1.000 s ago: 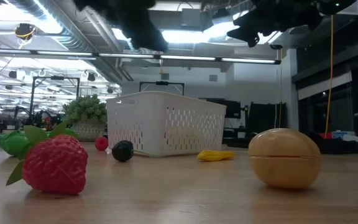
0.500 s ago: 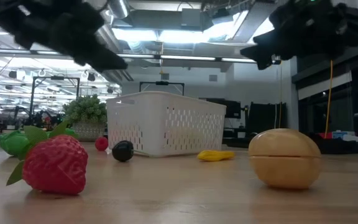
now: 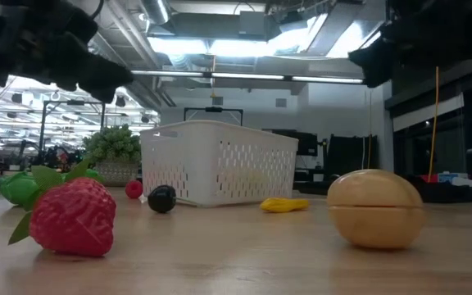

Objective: Pick and placing Produce into tupperware
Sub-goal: Put the blackberry into the white bin

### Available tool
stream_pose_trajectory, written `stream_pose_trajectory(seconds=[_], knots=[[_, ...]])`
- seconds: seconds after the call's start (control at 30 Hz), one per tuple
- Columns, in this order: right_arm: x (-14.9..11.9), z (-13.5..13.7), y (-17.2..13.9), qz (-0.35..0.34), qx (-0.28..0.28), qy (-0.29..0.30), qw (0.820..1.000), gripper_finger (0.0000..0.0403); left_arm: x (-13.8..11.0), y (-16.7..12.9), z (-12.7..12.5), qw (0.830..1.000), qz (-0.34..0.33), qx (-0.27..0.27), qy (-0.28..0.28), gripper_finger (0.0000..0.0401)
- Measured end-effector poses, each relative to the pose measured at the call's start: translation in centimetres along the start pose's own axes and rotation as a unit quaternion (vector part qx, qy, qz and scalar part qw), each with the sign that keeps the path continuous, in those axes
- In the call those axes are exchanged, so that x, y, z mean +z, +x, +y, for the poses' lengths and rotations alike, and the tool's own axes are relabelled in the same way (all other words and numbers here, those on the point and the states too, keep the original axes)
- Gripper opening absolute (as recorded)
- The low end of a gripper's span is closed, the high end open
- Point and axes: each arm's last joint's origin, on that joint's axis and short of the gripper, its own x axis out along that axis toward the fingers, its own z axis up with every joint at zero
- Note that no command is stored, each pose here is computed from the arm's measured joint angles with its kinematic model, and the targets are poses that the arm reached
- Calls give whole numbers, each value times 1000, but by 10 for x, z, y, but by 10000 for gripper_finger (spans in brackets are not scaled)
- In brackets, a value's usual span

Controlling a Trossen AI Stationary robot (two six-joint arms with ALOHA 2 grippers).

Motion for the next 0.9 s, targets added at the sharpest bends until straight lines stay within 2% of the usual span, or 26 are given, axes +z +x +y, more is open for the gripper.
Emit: stream_pose_trajectory(seconds=[0.17,0.3,0.47,0.63,0.8,0.9], knots=[[-10,19,2,66,-5,42,997,259,-4,0,-3,1000,8,-11,0,82],[-7,33,1,111,-8,77,991,259,-4,0,-4,1000,8,-14,1,75],[-3,52,4,162,-21,88,983,259,-4,0,-4,1000,9,-14,0,65],[1,72,16,237,-51,105,964,259,-5,0,-4,1000,11,-14,0,56],[3,92,34,328,-86,113,934,259,-5,0,-4,1000,12,-13,0,46],[5,105,48,354,-93,116,923,259,-5,0,-4,1000,13,-13,0,40]])
